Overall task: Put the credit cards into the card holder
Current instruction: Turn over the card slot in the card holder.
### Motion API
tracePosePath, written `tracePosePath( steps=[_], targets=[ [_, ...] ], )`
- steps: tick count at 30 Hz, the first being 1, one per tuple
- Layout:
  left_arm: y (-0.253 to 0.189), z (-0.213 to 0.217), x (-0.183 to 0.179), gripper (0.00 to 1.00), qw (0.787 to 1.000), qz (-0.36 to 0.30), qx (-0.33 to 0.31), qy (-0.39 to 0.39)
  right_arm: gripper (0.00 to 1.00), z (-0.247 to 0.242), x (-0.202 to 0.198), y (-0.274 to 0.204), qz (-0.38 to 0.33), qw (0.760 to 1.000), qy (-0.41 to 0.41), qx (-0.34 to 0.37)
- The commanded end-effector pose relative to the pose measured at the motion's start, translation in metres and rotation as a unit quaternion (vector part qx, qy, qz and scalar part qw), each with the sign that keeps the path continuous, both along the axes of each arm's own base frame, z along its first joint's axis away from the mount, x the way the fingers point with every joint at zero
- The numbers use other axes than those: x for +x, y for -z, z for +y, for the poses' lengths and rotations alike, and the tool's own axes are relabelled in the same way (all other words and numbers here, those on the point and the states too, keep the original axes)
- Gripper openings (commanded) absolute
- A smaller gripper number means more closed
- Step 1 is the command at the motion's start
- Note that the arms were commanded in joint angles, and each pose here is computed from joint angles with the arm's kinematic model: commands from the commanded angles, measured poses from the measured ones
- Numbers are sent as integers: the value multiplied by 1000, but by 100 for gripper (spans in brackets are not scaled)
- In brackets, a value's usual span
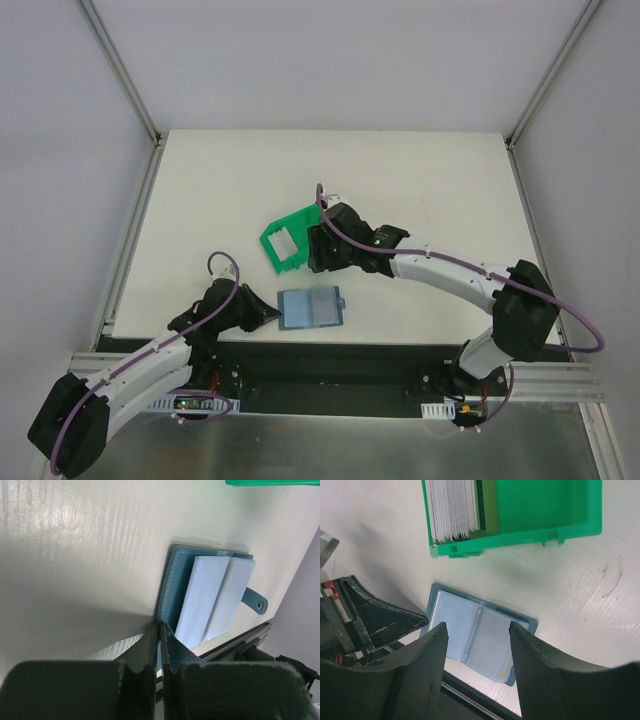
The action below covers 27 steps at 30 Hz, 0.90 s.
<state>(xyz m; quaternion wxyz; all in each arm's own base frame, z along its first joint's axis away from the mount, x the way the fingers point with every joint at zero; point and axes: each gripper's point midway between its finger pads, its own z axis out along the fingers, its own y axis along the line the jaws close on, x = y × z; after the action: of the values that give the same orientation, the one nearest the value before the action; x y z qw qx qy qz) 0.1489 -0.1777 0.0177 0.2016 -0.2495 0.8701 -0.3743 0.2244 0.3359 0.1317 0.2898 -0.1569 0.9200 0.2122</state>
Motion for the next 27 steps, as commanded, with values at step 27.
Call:
tracePosePath(
  steps=[27],
  targets=[
    [1, 18, 21, 0, 999, 2, 18, -48, 59, 89, 94, 19, 66, 993, -87, 39]
  ],
)
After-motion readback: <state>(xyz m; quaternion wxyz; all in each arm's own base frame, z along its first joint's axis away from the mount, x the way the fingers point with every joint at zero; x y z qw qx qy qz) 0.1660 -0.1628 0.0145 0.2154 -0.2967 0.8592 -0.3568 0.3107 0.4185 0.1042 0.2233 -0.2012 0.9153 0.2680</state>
